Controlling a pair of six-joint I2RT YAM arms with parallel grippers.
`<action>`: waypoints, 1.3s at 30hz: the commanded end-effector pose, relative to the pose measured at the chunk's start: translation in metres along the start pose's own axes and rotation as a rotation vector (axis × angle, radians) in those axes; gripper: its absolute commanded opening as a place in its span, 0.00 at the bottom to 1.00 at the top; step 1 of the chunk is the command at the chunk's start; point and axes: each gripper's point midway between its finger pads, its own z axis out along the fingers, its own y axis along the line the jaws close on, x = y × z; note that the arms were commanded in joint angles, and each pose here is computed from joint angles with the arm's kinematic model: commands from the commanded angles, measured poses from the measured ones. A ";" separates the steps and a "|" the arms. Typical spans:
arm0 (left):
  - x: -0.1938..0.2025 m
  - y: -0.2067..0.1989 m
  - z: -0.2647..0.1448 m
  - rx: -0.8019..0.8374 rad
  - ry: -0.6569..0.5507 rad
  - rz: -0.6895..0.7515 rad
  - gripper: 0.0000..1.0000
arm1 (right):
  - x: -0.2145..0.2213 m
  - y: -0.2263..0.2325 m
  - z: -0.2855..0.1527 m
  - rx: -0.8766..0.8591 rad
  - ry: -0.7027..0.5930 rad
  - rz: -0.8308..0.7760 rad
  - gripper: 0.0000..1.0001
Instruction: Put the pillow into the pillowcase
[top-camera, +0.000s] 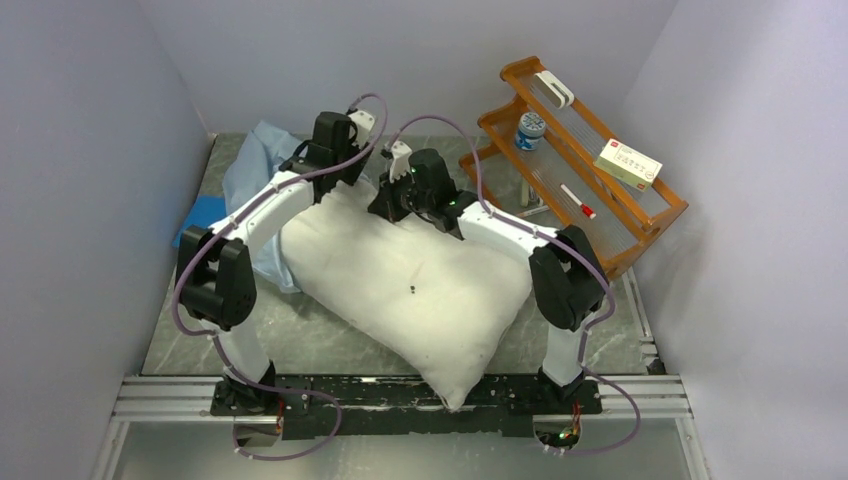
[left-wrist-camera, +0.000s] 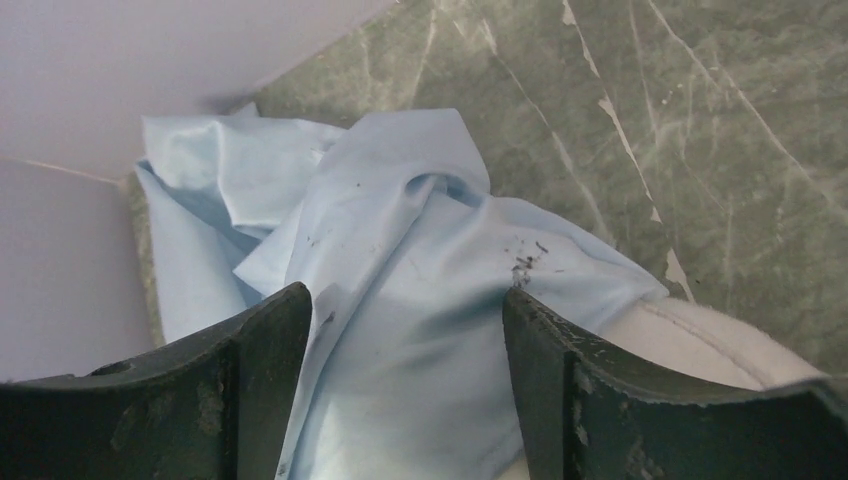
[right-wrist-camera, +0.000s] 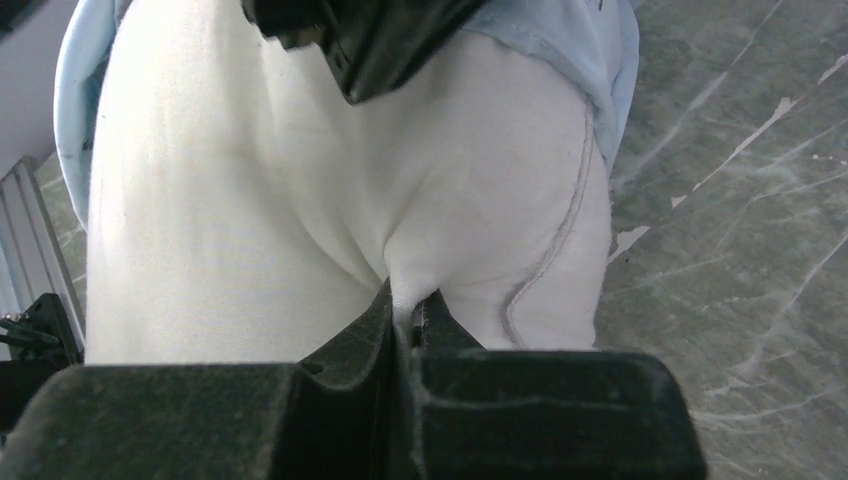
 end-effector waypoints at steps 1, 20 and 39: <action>-0.040 0.021 -0.024 -0.164 -0.136 0.014 0.75 | 0.000 0.036 -0.002 -0.088 0.002 -0.003 0.00; -0.005 0.029 0.007 -0.140 0.022 0.092 0.64 | -0.010 0.040 -0.004 -0.085 -0.026 0.003 0.00; -0.021 0.005 0.011 -0.064 0.012 0.093 0.05 | -0.009 0.048 -0.002 -0.105 -0.100 0.080 0.00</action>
